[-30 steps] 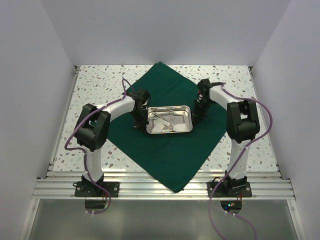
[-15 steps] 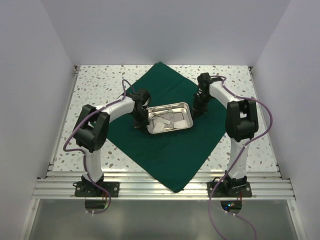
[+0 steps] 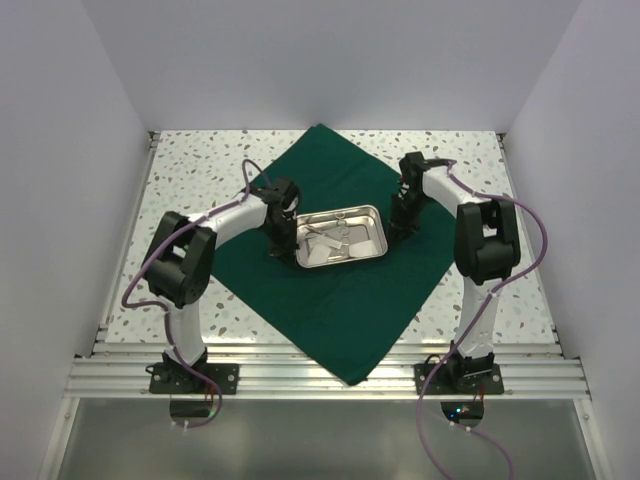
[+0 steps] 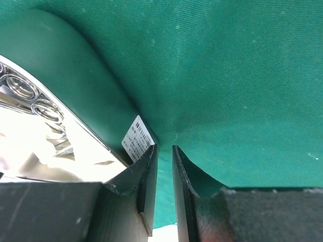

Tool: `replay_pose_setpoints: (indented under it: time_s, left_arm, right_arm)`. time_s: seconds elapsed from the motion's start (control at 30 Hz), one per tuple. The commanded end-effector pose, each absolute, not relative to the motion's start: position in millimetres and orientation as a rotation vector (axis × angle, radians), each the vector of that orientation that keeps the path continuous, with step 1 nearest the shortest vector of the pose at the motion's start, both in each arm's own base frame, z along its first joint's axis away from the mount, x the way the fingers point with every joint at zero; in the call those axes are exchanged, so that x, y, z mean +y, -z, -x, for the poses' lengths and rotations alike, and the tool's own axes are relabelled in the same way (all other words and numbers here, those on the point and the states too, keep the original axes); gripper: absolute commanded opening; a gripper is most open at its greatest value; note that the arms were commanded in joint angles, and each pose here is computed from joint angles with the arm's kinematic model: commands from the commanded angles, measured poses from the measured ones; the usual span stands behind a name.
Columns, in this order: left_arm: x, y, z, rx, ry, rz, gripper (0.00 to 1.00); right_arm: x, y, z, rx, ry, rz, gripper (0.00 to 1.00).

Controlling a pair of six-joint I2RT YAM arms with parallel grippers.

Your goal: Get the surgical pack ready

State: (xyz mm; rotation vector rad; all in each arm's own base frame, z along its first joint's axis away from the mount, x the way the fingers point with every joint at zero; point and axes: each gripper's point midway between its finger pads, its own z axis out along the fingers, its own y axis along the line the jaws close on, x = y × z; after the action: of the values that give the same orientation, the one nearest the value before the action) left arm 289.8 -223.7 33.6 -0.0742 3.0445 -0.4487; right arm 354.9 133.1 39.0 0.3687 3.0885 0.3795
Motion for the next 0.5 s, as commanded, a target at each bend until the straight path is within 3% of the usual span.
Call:
replay_pose_setpoints:
  time_s: [0.0, 0.47]
  left_arm:
    - [-244.5, -50.4, -297.9, 2.963, 0.588, 0.015, 0.07]
    - [-246.1, -52.3, -289.3, 2.971, 0.63, 0.008, 0.01]
  right_arm:
    - [151.8, -61.6, -350.9, 3.044, -0.534, -0.358, 0.22]
    - [165.4, -62.0, -328.2, 3.066, -0.562, -0.366, 0.16]
